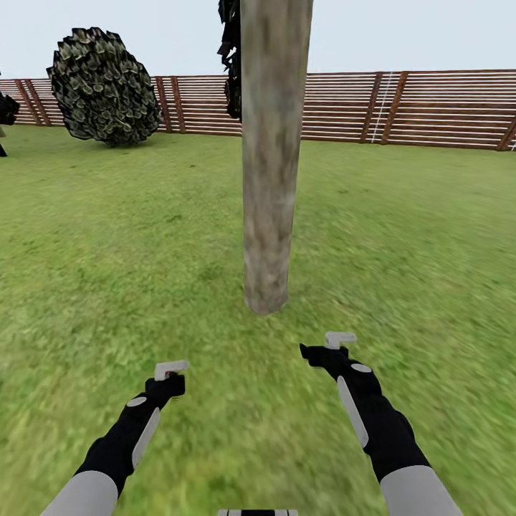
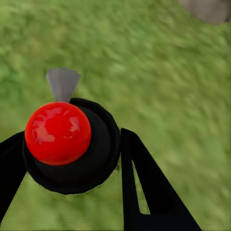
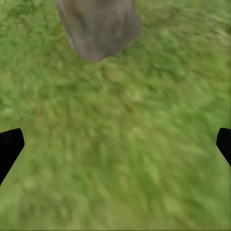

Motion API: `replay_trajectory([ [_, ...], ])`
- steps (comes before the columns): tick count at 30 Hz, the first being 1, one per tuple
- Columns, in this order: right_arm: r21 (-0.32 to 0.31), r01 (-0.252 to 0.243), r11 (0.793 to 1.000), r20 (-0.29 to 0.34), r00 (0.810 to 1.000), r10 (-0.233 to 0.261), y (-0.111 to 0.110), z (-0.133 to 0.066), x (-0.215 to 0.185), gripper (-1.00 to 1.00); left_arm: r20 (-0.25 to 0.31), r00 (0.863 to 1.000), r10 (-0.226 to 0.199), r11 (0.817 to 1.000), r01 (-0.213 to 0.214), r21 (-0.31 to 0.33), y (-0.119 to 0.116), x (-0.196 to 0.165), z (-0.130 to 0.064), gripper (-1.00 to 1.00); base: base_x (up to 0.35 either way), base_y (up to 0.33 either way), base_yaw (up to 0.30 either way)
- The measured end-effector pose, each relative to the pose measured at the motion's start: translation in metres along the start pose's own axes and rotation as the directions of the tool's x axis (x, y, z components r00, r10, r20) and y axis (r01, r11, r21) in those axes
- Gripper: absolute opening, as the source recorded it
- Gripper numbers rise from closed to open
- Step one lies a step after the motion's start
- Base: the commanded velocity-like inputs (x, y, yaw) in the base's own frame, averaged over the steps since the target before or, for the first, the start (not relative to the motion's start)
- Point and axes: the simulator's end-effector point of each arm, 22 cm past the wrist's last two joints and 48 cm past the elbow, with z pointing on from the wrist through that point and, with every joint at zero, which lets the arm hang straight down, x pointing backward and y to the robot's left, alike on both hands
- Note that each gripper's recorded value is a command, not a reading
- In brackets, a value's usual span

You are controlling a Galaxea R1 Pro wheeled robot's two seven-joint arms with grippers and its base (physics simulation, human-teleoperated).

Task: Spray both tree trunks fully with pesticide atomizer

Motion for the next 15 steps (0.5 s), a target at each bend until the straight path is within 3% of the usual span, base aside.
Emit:
replay_trajectory([
  [12, 0.001, 0.001, 1.0, -0.009, 1.0, -0.001, -0.001, 0.001, 0.004, 1.0, 0.052, 0.999, 0.003, 1.0, -0.003, 0.006, -0.004, -0.029, -0.004, -1.0, 0.335, 0.0, 0.0],
  [15, 0.003, 0.001, 1.0, -0.008, 1.0, -0.001, -0.002, 0.001, 0.004, 1.0, 0.048, 0.999, 0.003, 1.0, -0.003, 0.006, -0.003, -0.027, -0.004, -1.0, 0.141, 0.0, 0.0],
])
